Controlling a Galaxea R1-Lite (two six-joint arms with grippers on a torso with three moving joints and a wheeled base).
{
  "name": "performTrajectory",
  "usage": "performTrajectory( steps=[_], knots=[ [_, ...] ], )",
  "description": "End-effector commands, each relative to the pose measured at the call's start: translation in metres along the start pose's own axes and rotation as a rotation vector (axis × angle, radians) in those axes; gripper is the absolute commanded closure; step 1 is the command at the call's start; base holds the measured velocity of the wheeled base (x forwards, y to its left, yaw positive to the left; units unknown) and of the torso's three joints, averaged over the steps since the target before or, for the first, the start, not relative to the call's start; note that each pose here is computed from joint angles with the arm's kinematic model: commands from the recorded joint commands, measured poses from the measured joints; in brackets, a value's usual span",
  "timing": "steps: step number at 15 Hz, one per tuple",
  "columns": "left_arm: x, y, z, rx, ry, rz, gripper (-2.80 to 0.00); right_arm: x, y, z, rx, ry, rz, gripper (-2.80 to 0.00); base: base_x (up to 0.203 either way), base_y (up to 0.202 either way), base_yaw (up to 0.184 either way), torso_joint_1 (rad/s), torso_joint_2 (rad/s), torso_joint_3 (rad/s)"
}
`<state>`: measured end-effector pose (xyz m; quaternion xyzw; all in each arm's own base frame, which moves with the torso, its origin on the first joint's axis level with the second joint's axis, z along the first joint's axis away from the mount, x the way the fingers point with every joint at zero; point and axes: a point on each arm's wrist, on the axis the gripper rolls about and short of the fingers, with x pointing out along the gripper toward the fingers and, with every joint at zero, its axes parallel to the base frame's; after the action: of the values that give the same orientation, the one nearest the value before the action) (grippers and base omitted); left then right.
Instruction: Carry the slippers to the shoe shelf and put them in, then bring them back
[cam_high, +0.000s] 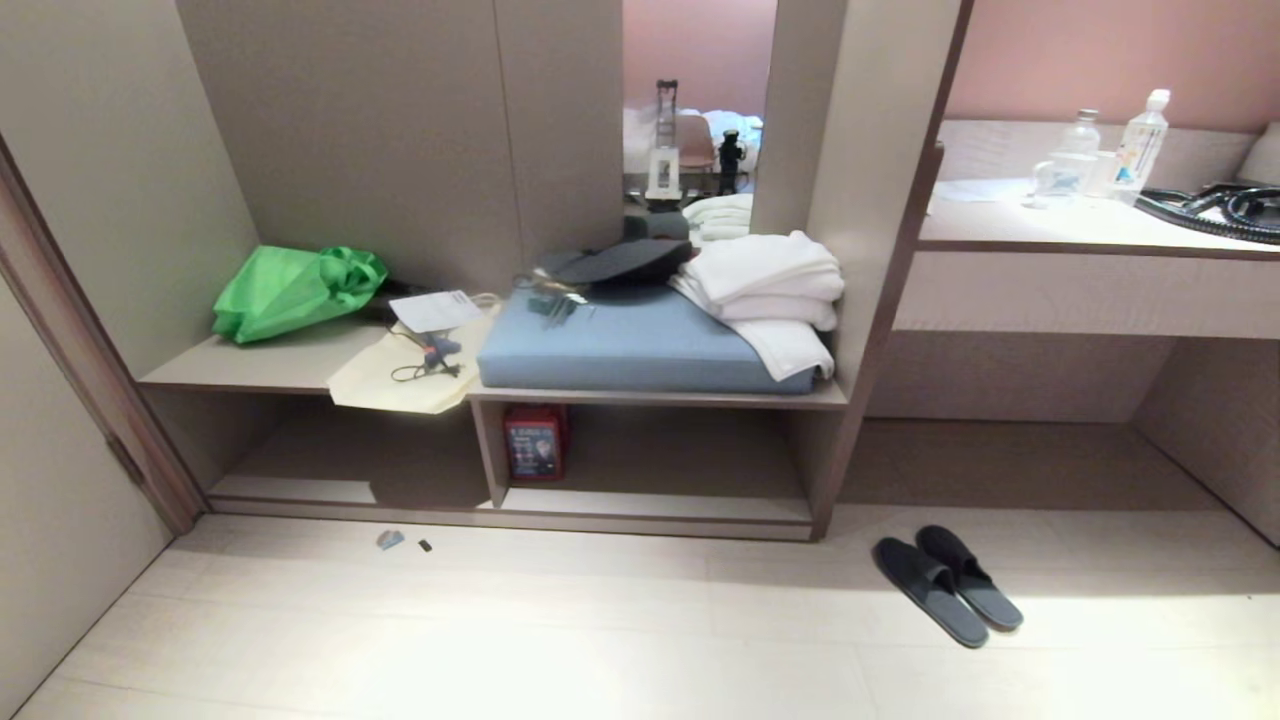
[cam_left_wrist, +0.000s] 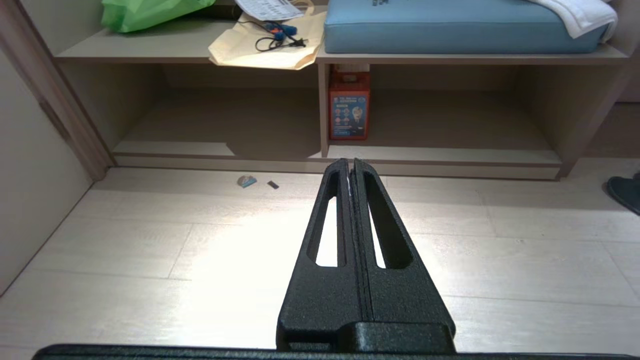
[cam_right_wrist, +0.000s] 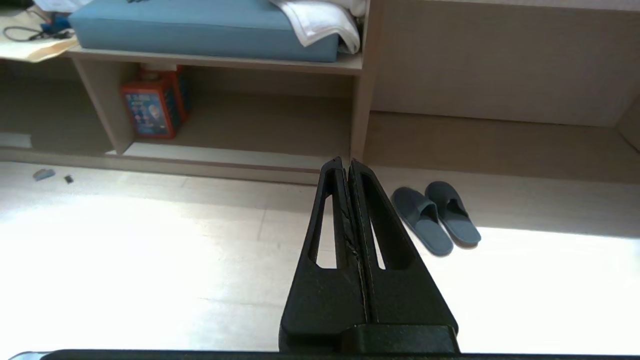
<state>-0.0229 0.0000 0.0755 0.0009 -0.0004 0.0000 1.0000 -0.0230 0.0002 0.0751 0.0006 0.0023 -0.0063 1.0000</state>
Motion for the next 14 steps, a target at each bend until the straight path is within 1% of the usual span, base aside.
performTrajectory(
  steps=[1,14],
  knots=[
    [0.0001,0.0,0.0,0.0,0.001,0.0,0.0,0.0001,0.0,0.0001,-0.001,0.001,0.0,0.0,-0.193,0.0,0.003,0.004,0.0,-0.003],
    [0.0001,0.0,0.0,0.0,0.001,0.0,0.0,0.0001,0.0,0.0001,-0.001,0.001,0.0,0.0,-0.196,0.0,0.002,0.001,0.0,0.003]
  ],
)
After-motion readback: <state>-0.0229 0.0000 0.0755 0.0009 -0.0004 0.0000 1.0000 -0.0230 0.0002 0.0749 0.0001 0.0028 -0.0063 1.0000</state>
